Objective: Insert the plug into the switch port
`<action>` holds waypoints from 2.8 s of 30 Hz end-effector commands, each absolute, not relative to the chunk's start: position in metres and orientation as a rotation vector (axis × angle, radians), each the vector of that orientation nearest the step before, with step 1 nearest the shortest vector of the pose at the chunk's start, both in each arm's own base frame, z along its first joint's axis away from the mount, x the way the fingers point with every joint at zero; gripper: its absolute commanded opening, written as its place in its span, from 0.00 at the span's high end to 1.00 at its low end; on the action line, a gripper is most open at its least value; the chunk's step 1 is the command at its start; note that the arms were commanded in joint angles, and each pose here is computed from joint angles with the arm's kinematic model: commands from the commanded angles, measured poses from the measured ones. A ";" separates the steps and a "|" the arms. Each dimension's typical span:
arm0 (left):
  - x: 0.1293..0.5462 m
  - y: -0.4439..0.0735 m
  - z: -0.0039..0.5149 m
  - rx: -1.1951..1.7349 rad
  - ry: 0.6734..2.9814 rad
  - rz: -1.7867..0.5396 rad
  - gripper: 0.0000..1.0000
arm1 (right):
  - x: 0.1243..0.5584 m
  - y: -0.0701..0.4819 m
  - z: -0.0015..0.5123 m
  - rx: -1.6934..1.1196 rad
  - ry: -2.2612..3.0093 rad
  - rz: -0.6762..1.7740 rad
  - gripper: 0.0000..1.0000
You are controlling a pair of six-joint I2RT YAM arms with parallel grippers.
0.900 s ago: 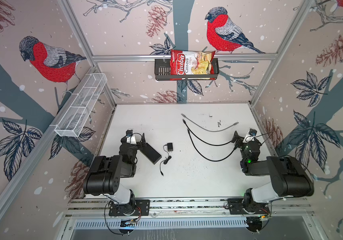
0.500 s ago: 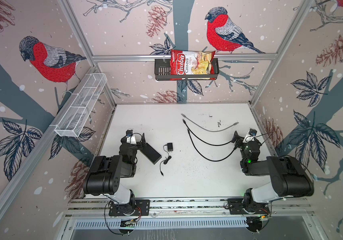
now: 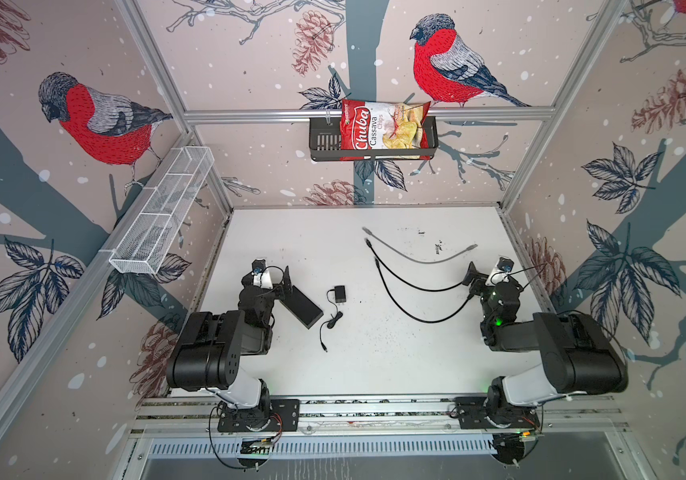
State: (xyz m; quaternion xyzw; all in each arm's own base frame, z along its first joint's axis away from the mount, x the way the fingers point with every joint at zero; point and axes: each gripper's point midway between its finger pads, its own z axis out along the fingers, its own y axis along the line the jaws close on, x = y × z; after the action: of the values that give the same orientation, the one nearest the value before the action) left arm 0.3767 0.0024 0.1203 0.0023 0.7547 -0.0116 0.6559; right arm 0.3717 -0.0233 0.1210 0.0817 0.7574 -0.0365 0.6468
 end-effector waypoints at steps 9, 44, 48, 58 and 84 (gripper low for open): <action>0.379 0.002 0.128 0.015 1.681 -0.022 0.03 | 0.372 -0.024 0.125 0.200 1.707 -0.084 0.00; 0.375 0.005 0.152 -0.217 1.837 0.097 0.02 | 0.386 0.038 0.149 0.131 1.924 -0.117 0.00; 0.379 -0.006 0.152 -0.296 1.946 0.030 0.02 | 0.381 0.051 0.158 0.148 1.948 -0.031 0.00; 0.361 -0.041 0.126 -0.505 2.150 -0.163 0.03 | 0.368 0.104 0.170 0.059 2.038 0.207 0.00; 0.315 -0.096 0.089 -0.513 2.358 -0.263 0.03 | 0.321 0.330 0.125 -0.522 2.165 0.536 0.01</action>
State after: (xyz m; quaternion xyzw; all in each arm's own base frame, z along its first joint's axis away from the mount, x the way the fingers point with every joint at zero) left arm 0.3136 -0.1010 0.0866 -0.1847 0.9165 -0.1084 0.3379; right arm 0.3232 0.3084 0.1204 -0.1902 0.8703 0.1928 0.4113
